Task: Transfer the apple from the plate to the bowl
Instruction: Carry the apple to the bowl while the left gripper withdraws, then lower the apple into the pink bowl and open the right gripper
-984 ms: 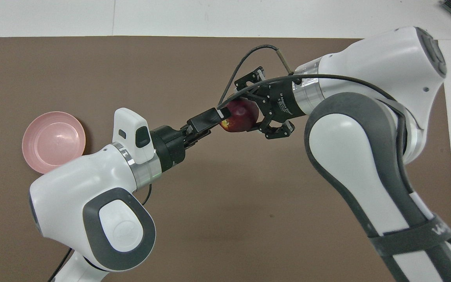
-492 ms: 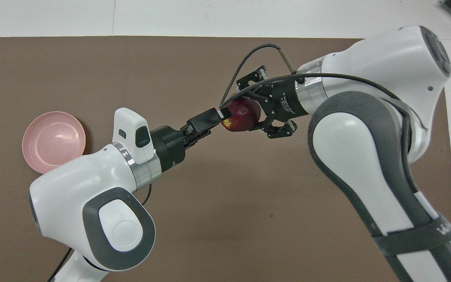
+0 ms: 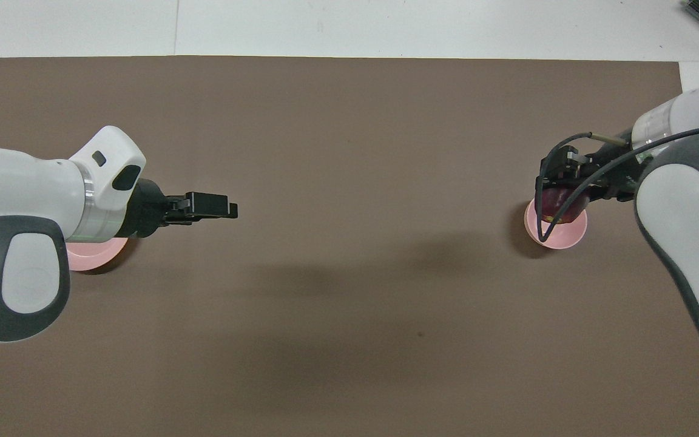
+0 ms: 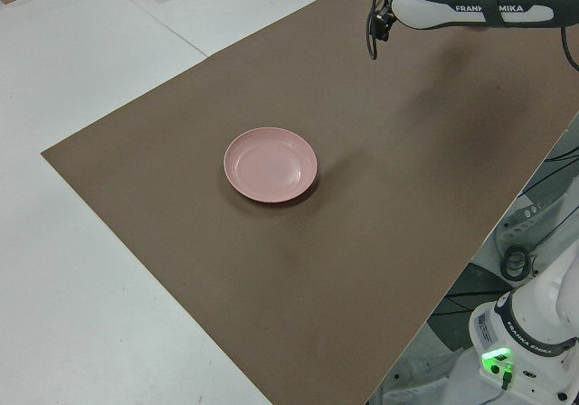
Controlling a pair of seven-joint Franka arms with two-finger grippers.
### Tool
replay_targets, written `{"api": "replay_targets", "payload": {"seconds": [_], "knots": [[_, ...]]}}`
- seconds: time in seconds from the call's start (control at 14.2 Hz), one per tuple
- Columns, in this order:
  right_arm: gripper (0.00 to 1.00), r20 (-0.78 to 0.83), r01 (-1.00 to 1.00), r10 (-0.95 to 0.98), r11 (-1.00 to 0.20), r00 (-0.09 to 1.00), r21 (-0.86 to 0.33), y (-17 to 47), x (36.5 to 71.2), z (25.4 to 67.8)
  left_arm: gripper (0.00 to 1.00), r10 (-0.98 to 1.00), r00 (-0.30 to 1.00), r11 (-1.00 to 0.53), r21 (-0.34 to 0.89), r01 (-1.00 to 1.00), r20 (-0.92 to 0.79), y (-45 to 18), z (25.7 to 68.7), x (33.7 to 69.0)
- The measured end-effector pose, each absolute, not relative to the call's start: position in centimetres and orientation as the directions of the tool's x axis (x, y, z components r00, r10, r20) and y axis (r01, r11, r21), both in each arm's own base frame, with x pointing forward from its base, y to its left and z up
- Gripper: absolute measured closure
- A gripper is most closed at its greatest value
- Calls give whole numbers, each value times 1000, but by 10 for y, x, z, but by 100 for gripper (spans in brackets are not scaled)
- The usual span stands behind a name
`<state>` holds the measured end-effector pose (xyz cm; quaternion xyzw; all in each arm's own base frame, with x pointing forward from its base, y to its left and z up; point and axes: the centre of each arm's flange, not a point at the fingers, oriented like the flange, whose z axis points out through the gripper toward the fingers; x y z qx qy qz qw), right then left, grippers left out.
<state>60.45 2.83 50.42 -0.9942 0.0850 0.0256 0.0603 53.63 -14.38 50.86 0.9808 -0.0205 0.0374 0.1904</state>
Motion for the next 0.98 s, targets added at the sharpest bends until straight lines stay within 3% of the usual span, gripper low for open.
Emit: {"api": "replay_targets", "payload": {"seconds": [0.14,0.35,0.63,0.98], "knots": [[21,-28,-102,-100,-993,995,-60,14,609,472,0,-60,994,-967,241,-80,90,-115,511,544],[21,-16,-48,-48,-999,999,-26,-9,609,432,0,-51,993,-984,162,-68,111,-67,528,556],[21,-37,-48,-47,-999,998,-21,-17,612,401,0,-139,984,-985,82,-148,115,-21,583,560],[21,-39,-49,-49,-999,998,-17,-17,611,375,0,-206,976,-978,-19,-206,66,-21,653,544]]}}
